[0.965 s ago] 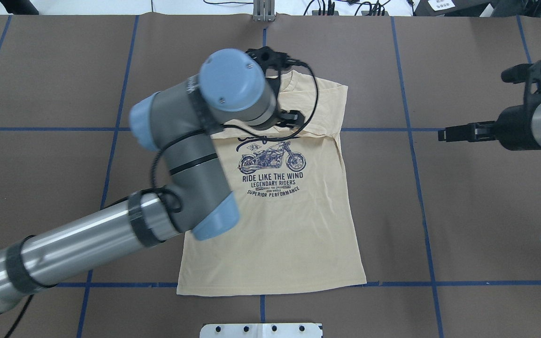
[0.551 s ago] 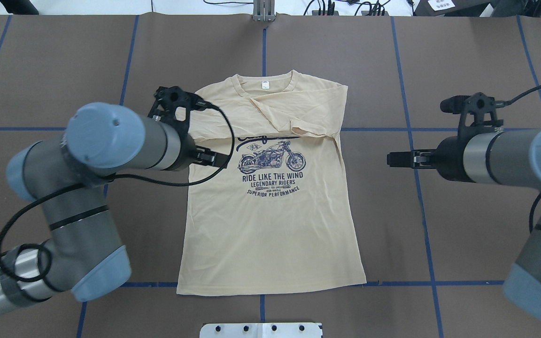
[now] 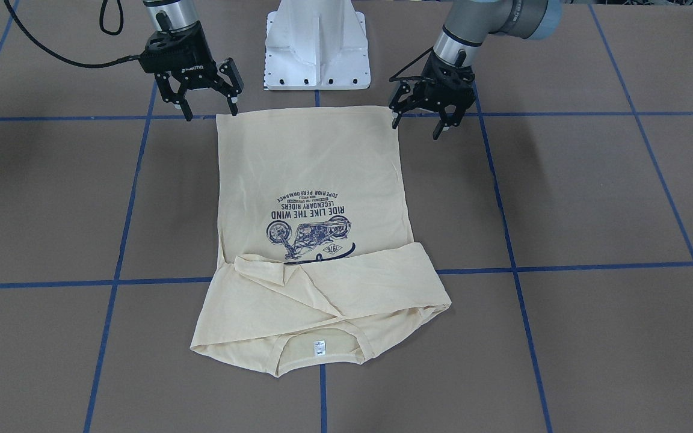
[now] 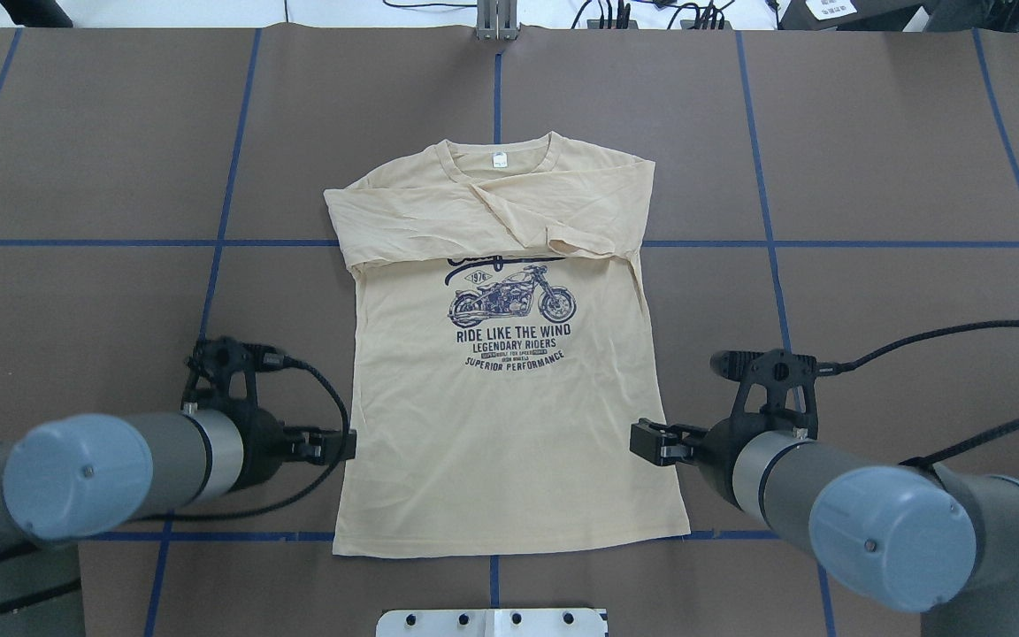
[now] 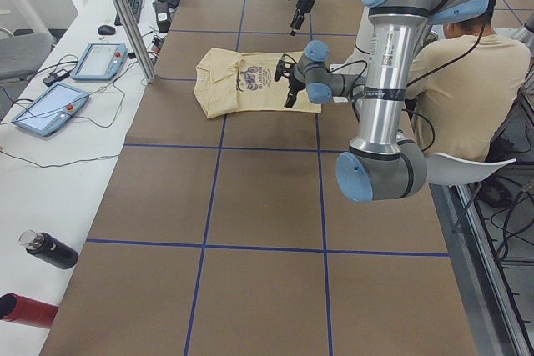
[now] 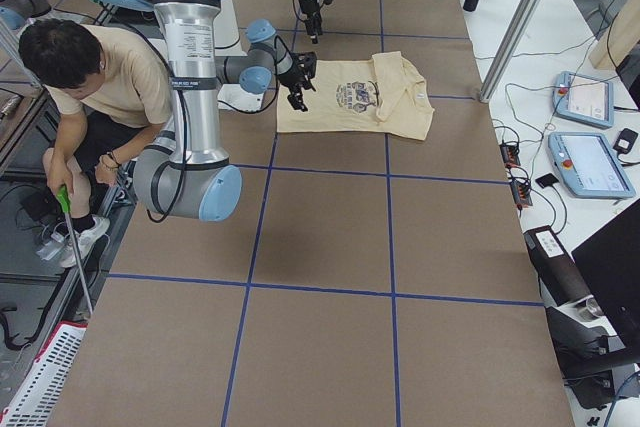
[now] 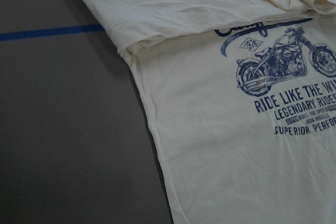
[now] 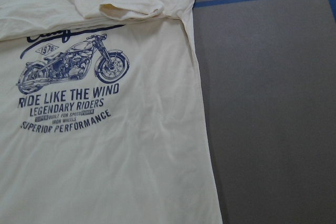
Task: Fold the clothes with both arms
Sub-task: 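Lower both grippers and grasp the hem corners nearest the robot, then lift the hem with both grippers and fold it toward the collar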
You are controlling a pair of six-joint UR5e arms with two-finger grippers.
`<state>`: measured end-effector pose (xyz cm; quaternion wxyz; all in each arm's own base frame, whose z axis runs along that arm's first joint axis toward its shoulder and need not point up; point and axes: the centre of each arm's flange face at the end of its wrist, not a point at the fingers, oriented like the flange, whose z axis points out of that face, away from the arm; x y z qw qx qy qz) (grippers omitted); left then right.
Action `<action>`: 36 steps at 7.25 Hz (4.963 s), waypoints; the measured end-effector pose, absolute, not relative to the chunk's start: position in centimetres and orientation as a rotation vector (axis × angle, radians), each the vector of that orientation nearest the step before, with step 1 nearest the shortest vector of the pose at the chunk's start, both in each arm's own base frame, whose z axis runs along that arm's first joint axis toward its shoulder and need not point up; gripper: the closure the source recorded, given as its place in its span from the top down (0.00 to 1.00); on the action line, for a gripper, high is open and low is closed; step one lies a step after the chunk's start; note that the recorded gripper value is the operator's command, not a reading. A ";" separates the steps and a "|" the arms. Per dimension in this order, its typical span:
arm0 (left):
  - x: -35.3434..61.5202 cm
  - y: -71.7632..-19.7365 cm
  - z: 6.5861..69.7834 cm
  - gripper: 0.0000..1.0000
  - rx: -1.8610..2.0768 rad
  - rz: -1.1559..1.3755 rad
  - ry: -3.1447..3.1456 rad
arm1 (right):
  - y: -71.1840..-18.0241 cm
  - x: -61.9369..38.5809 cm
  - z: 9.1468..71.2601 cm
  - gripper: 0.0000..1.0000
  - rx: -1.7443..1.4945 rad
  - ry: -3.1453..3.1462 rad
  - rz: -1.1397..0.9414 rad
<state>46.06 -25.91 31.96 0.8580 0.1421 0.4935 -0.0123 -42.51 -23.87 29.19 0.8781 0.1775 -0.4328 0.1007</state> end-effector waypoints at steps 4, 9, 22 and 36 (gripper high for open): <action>51.0 -17.4 33.7 0.63 0.156 -0.054 0.972 | -21.6 -44.0 30.4 1.00 0.391 -0.879 0.202; 53.1 -17.6 32.6 0.63 0.170 -0.027 0.961 | -21.6 -44.4 30.5 1.00 0.392 -0.877 0.201; 51.9 -19.4 30.7 0.00 0.206 -0.019 0.979 | -17.4 -46.9 34.5 0.50 0.429 -0.827 0.253; 51.5 -19.3 30.1 0.00 0.205 -0.022 0.993 | -14.6 -50.6 38.0 0.00 0.474 -0.766 0.242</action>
